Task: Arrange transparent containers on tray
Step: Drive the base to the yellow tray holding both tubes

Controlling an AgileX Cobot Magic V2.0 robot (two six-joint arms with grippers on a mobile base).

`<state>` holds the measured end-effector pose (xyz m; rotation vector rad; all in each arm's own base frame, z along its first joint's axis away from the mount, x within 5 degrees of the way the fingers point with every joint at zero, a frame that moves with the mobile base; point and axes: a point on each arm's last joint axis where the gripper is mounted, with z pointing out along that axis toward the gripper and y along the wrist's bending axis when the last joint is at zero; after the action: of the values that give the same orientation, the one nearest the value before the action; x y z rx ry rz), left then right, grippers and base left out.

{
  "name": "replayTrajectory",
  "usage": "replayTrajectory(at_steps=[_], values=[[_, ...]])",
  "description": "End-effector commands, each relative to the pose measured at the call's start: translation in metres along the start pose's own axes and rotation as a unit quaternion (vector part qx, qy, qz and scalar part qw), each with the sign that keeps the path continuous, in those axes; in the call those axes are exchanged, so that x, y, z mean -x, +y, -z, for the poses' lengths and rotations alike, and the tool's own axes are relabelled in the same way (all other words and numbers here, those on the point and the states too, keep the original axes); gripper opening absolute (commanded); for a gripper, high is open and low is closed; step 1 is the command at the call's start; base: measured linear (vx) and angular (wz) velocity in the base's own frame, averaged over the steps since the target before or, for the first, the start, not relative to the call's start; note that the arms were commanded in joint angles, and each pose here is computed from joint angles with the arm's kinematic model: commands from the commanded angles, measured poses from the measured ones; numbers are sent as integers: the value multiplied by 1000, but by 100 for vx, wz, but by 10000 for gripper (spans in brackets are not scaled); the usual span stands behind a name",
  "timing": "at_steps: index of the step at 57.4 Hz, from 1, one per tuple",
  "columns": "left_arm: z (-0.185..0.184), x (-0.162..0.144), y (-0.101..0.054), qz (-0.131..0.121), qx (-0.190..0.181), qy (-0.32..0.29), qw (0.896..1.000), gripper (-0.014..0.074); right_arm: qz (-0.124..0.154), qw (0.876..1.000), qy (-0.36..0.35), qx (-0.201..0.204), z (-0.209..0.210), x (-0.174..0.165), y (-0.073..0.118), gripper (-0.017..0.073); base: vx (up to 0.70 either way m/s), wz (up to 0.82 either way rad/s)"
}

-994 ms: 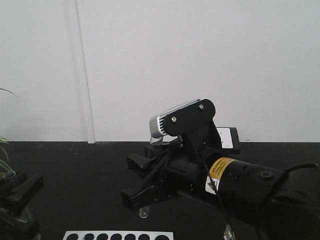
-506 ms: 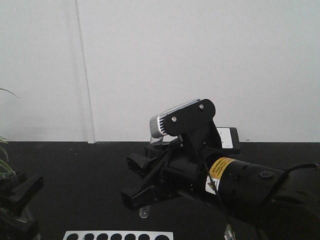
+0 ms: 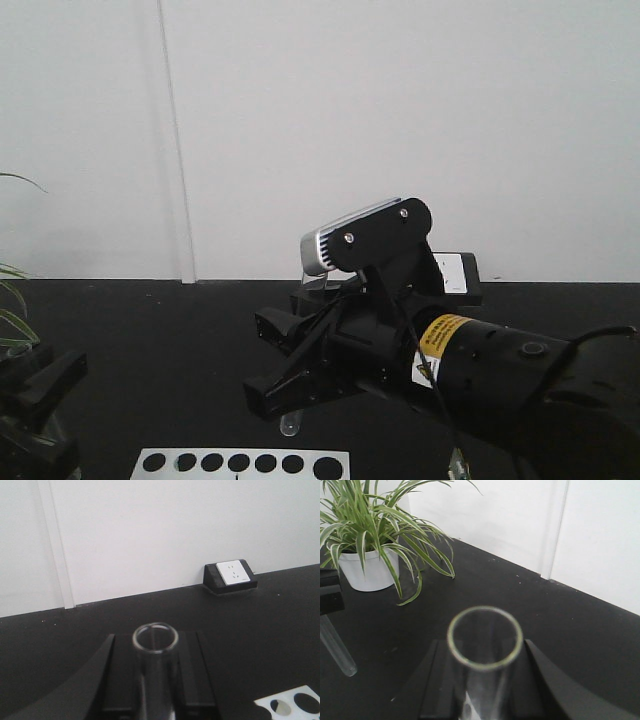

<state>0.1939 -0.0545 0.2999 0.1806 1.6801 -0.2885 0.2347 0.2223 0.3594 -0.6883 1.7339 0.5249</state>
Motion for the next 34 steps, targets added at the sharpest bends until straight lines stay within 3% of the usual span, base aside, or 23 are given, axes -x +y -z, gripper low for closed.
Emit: replayTrajectory(at_steps=[1,34], values=[[2,22,-4,8,-14,-64,998,55,9,997,-77,2,14,28,0,38,-8,4],[2,22,-4,8,-14,-64,998,55,9,997,-77,2,14,28,0,38,-15,2]])
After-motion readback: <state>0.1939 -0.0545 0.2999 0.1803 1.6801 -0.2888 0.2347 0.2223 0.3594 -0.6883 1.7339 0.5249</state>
